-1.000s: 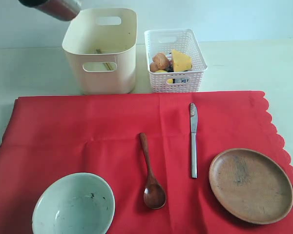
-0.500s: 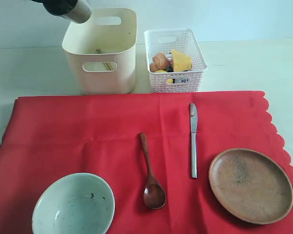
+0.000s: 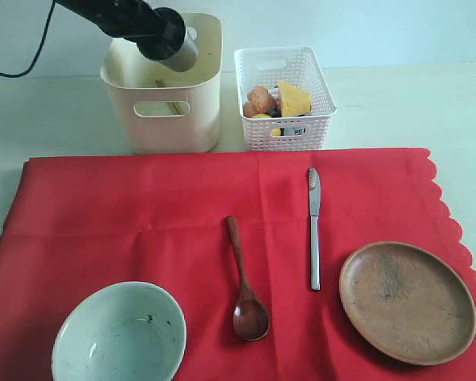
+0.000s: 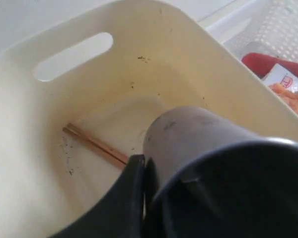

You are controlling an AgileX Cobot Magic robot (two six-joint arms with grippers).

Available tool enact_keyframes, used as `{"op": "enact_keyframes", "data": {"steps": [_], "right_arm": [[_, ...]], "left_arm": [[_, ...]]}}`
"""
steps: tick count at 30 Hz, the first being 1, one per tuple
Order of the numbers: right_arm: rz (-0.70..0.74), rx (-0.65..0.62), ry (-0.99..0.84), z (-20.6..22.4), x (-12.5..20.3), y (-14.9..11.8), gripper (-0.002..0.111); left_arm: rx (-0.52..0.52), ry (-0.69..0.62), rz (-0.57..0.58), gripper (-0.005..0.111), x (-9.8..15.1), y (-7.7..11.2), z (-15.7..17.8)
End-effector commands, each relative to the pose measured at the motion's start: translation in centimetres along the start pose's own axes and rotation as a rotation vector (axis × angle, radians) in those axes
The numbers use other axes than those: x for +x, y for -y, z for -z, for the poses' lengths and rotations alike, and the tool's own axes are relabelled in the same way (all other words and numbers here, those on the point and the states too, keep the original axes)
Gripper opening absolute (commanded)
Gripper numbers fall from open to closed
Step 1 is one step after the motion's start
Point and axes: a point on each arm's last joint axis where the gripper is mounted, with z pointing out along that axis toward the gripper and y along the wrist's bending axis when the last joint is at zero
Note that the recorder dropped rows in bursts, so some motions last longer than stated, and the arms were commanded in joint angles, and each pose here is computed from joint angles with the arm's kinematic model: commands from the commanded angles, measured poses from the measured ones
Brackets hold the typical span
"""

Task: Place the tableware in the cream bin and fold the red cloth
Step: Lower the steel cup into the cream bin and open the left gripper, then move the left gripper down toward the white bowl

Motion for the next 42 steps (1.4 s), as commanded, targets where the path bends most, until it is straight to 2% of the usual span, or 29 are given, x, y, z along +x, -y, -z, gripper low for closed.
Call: {"op": "enact_keyframes", "data": {"steps": [1, 4, 6, 9, 12, 19, 29, 32, 42], "right_arm": [[0.001, 0.004, 0.014, 0.0, 0.0, 0.0, 0.000], [0.001, 0.004, 0.014, 0.0, 0.0, 0.0, 0.000], [0.001, 0.004, 0.014, 0.0, 0.0, 0.0, 0.000], [0.001, 0.004, 0.014, 0.0, 0.0, 0.0, 0.000], [0.001, 0.004, 0.014, 0.0, 0.0, 0.0, 0.000], [0.001, 0.004, 0.014, 0.0, 0.0, 0.0, 0.000], [0.001, 0.004, 0.014, 0.0, 0.0, 0.0, 0.000], [0.001, 0.004, 0.014, 0.0, 0.0, 0.0, 0.000], [0.001, 0.004, 0.014, 0.0, 0.0, 0.0, 0.000]], "left_arm": [[0.005, -0.046, -0.033, 0.000, 1.3, 0.2, -2.2], [0.011, -0.069, -0.031, 0.000, 2.0, 0.1, -3.2], [0.016, -0.079, -0.027, 0.010, 2.4, 0.2, -3.6], [0.021, -0.088, -0.026, 0.033, 2.6, 0.2, -3.8], [0.020, -0.087, -0.026, 0.040, 2.5, 0.2, -3.7], [0.015, -0.058, -0.038, 0.041, 1.3, 0.3, -2.0], [0.009, 0.005, -0.081, 0.041, -2.0, 1.0, 3.8], [0.023, -0.020, -0.098, 0.041, -2.4, 1.4, 5.6], [0.061, -0.215, 0.058, 0.041, -2.1, 2.5, 10.3]]}}
